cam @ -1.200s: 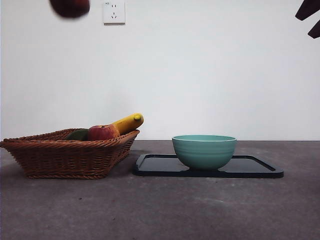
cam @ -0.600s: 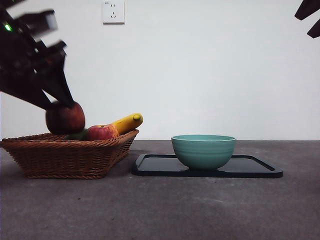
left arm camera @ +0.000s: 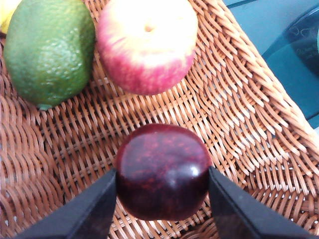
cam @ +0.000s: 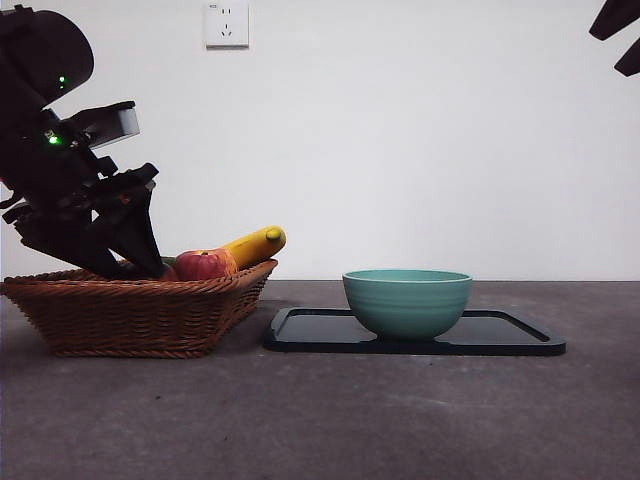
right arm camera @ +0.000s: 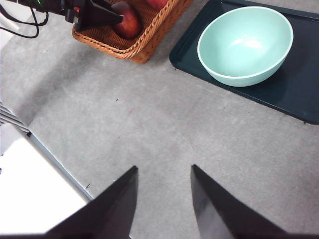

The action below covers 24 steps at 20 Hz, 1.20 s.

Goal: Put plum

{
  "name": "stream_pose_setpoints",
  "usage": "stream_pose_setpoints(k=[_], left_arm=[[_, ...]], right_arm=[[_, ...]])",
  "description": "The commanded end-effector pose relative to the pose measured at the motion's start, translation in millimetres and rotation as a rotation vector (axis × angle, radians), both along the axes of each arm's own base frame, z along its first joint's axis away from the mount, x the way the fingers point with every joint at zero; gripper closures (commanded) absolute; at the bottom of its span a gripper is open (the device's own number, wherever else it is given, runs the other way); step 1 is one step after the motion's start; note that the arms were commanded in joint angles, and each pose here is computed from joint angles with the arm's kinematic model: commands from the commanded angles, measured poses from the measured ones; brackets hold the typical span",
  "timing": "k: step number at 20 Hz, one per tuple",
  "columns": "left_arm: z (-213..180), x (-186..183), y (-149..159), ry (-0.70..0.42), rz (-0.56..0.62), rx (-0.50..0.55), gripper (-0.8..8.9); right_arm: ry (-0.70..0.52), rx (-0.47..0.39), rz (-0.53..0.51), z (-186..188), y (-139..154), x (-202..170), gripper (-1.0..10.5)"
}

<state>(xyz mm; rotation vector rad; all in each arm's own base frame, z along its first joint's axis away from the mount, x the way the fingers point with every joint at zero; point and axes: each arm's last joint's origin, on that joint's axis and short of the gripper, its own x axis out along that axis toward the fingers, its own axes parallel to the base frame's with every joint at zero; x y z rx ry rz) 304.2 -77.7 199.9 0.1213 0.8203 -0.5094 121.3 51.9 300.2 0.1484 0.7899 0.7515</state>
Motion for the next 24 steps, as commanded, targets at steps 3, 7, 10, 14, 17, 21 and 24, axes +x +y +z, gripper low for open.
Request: stream_pose_setpoints(k=[3, 7, 10, 14, 17, 21, 24], left_arm=[[-2.7, 2.4, -1.3, 0.027, 0.013, -0.005, 3.76], [12.9, -0.7, -0.4, -0.017, 0.023, -0.025, 3.76], [37.4, -8.5, 1.0, -0.083, 0.037, -0.059, 3.76], [73.3, -32.2, 2.9, -0.172, 0.031, -0.112, 3.77], [96.8, -58.8, 2.3, -0.184, -0.075, -0.204, 3.79], [116.3, -95.0, 4.3, -0.14, -0.184, -0.304, 3.8], [123.1, -119.5, 7.6, -0.085, -0.247, -0.346, 3.8]], right_arm=[[-0.003, 0.009, 0.001, 2.2, 1.2, 1.1, 7.8], [-0.003, 0.009, 0.001, 2.2, 1.2, 1.1, 7.8], [-0.003, 0.009, 0.001, 2.2, 1.2, 1.1, 7.8], [-0.003, 0.009, 0.001, 2.3, 1.2, 1.1, 7.8], [-0.004, 0.009, 0.001, 2.3, 1.2, 1.1, 7.8], [-0.004, 0.009, 0.001, 2.3, 1.2, 1.1, 7.8], [-0.003, 0.009, 0.001, 2.3, 1.2, 1.1, 7.8]])
